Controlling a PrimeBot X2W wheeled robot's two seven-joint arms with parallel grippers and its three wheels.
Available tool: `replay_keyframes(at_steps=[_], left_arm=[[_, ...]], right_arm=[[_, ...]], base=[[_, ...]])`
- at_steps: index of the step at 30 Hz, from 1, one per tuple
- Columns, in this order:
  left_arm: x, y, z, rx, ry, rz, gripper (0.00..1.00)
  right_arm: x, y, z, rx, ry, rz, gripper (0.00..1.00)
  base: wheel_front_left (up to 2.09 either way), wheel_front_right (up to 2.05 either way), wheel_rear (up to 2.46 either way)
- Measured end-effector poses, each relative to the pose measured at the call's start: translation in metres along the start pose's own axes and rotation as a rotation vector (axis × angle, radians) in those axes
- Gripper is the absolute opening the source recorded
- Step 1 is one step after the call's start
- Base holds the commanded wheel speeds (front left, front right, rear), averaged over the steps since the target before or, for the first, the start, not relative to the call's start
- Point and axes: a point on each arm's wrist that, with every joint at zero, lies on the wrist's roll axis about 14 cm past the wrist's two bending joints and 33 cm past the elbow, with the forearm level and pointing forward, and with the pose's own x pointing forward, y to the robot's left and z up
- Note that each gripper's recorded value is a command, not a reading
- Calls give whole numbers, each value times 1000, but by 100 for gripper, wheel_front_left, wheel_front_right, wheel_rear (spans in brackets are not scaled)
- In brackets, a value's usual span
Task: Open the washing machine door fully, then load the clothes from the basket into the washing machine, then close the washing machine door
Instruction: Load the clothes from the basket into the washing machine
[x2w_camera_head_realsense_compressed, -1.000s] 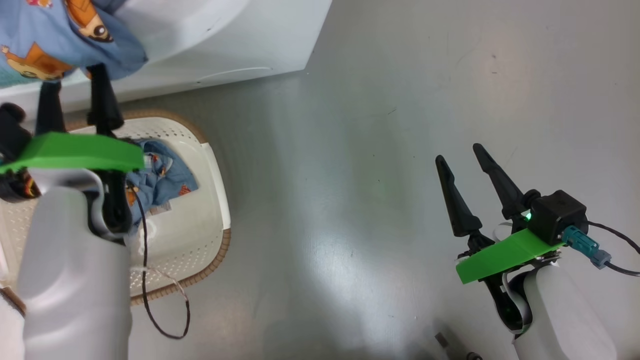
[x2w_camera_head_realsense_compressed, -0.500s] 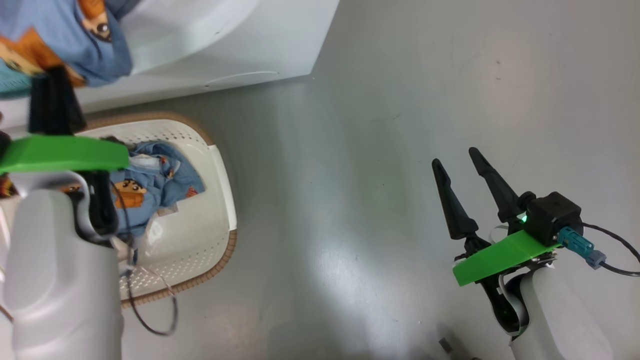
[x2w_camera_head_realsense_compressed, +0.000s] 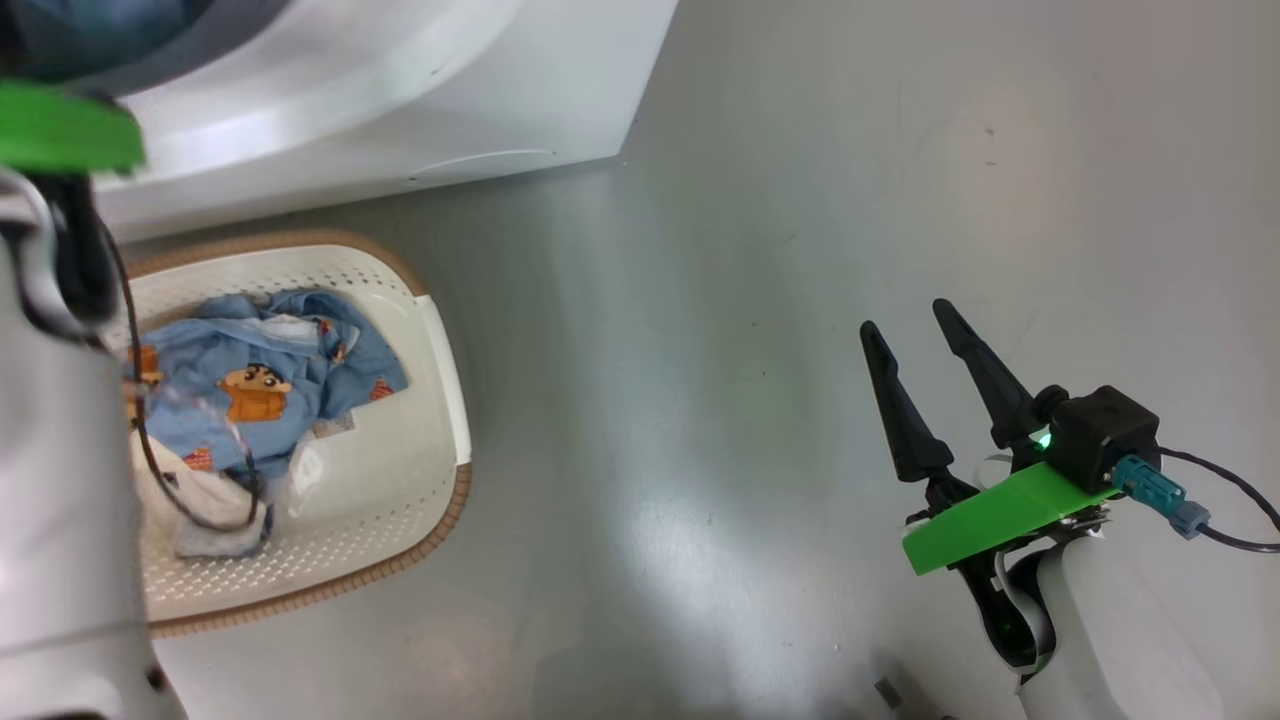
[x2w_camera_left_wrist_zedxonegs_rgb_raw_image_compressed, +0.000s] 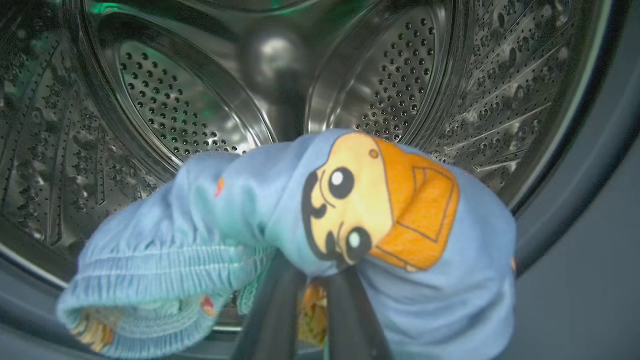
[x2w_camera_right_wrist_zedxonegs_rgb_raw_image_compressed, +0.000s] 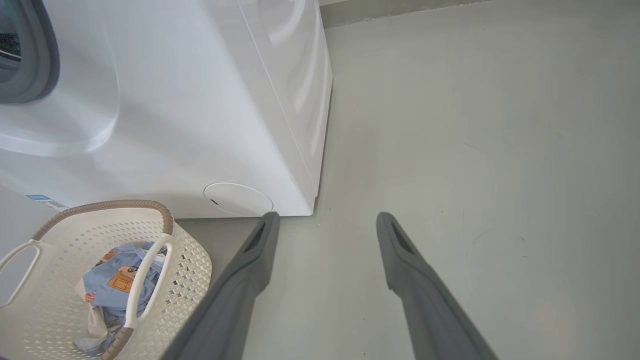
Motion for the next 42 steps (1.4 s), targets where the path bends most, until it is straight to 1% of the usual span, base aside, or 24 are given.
replay_keyframes(at_steps=[3, 10, 17, 20, 23, 29, 34, 39, 42], left_arm=[[14, 0, 3, 5, 3, -3, 0], [34, 8, -13, 13, 64, 19, 0], [56, 9, -23, 30, 74, 12, 0], [65, 12, -27, 55, 71, 4, 0], [75, 12, -29, 87, 50, -15, 0], [94, 15, -21, 100, -13, -18, 0], [114, 5, 0, 118, -85, -49, 0], [122, -6, 13, 131, -127, -83, 0], [125, -7, 16, 132, -136, -87, 0]], right_arm=[[-1, -3, -2, 5, 5, -9, 100], [1, -7, -11, 9, 25, -18, 100], [3, -13, -31, 10, 70, -28, 100], [5, -14, -41, 14, 92, -30, 100], [6, -15, -53, 18, 117, -31, 100], [6, -15, -68, 35, 150, -34, 100], [5, -19, -71, 38, 158, -49, 100], [2, -20, -72, 39, 165, -55, 100], [1, -21, -73, 43, 168, -59, 100]], base=[[0, 0, 0], [0, 0, 0], [0, 0, 0], [0, 0, 0], [0, 0, 0], [0, 0, 0], [0, 0, 0], [0, 0, 0], [0, 0, 0]])
